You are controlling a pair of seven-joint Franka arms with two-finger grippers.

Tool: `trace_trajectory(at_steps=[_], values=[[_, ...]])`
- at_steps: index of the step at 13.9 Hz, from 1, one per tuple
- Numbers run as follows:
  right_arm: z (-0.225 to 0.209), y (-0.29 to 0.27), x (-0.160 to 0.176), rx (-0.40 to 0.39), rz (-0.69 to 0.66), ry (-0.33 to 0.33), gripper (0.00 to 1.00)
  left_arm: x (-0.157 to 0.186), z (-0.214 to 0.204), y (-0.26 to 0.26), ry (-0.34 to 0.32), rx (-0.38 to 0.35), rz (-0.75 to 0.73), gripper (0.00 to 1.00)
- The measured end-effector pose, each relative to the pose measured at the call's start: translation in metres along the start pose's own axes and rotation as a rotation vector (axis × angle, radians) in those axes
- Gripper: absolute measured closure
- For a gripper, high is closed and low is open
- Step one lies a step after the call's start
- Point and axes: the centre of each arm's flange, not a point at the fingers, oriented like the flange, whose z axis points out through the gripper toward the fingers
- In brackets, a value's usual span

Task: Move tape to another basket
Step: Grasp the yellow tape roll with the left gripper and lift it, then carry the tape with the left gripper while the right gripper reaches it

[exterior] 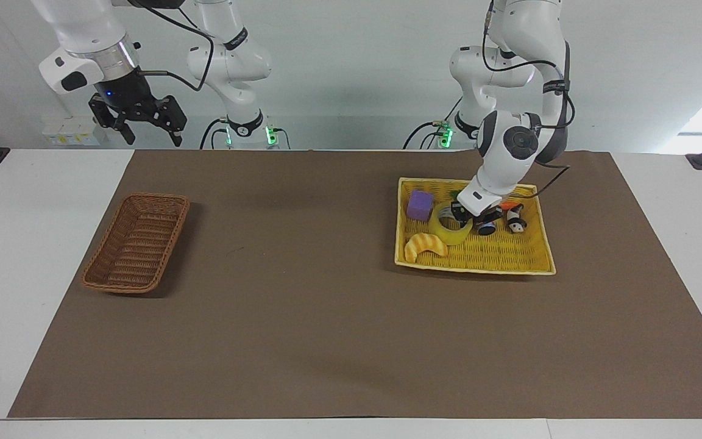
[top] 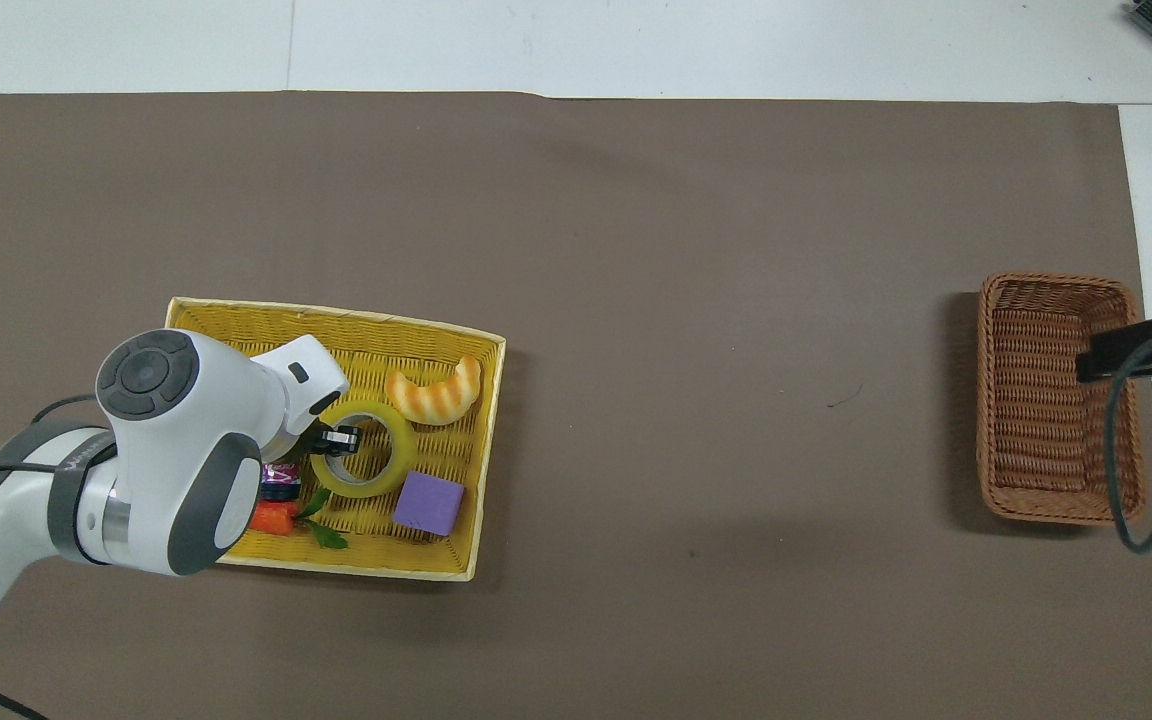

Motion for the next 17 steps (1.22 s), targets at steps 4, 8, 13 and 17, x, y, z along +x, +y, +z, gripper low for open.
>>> trace_trajectory(at_steps=[4, 8, 13, 17], values=[[0.0, 0.0, 0.0, 0.0, 0.0, 0.0, 0.0, 0.021, -0.062, -0.013, -0.004, -0.009, -0.017, 0.78], [0.0, -0.001, 0.0, 0.003, -0.001, -0.001, 0.0, 0.029, -0.14, -0.027, -0.001, -0.016, -0.013, 0.78], [-0.008, -0.012, -0.004, 0.043, -0.019, 0.014, 0.0, 0.032, -0.169, -0.007, 0.025, -0.139, 0.012, 0.78], [-0.01, -0.055, -0.008, 0.144, -0.022, 0.02, 0.0, 0.028, -0.17, 0.045, 0.01, -0.326, 0.03, 0.78]])
